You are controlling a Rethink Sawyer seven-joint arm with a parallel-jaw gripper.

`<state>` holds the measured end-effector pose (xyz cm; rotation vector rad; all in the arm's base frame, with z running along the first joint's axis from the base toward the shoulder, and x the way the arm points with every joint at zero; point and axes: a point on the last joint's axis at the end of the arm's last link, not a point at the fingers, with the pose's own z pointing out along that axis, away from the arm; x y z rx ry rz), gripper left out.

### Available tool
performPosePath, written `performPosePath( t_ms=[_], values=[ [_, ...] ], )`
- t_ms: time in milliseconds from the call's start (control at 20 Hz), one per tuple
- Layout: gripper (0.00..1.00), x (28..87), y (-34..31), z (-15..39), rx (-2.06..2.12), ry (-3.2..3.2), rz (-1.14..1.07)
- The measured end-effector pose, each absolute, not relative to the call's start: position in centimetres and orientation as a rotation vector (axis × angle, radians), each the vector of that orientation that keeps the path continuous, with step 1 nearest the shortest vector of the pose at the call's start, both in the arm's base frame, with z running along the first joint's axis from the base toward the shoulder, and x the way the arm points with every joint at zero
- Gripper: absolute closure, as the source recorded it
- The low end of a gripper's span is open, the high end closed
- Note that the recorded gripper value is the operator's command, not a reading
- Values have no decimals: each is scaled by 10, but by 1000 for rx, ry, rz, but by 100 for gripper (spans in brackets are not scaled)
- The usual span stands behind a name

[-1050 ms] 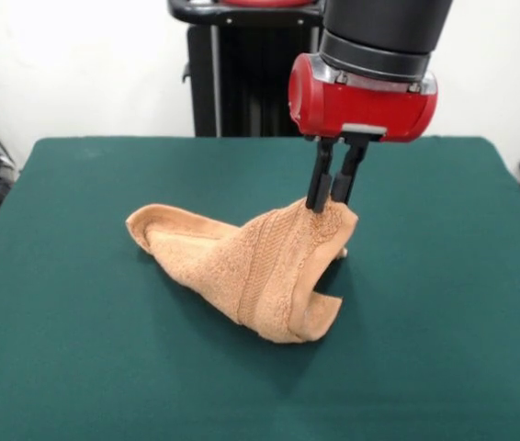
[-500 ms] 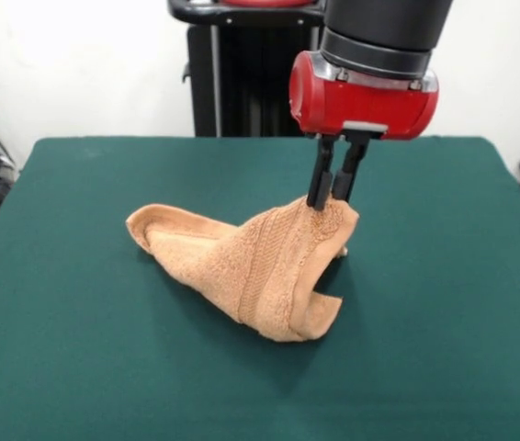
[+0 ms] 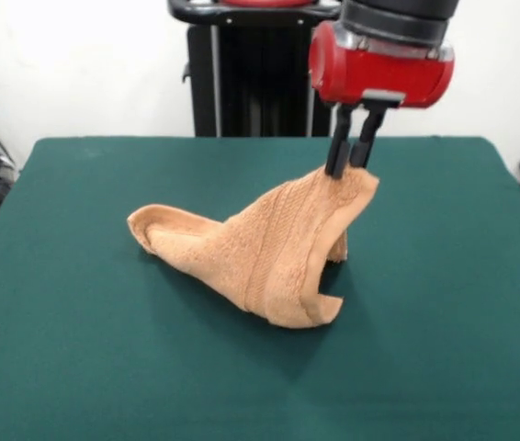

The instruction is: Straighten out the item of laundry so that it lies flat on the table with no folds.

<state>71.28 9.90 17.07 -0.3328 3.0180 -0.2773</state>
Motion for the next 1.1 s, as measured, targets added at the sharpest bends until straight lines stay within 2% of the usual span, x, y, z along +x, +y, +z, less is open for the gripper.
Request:
performPosePath(
  t_ms=[450,1100],
  values=[
    [100,700,132,188,-400,2995,-278],
    [100,698,139,185,-422,2994,-282]
  ],
)
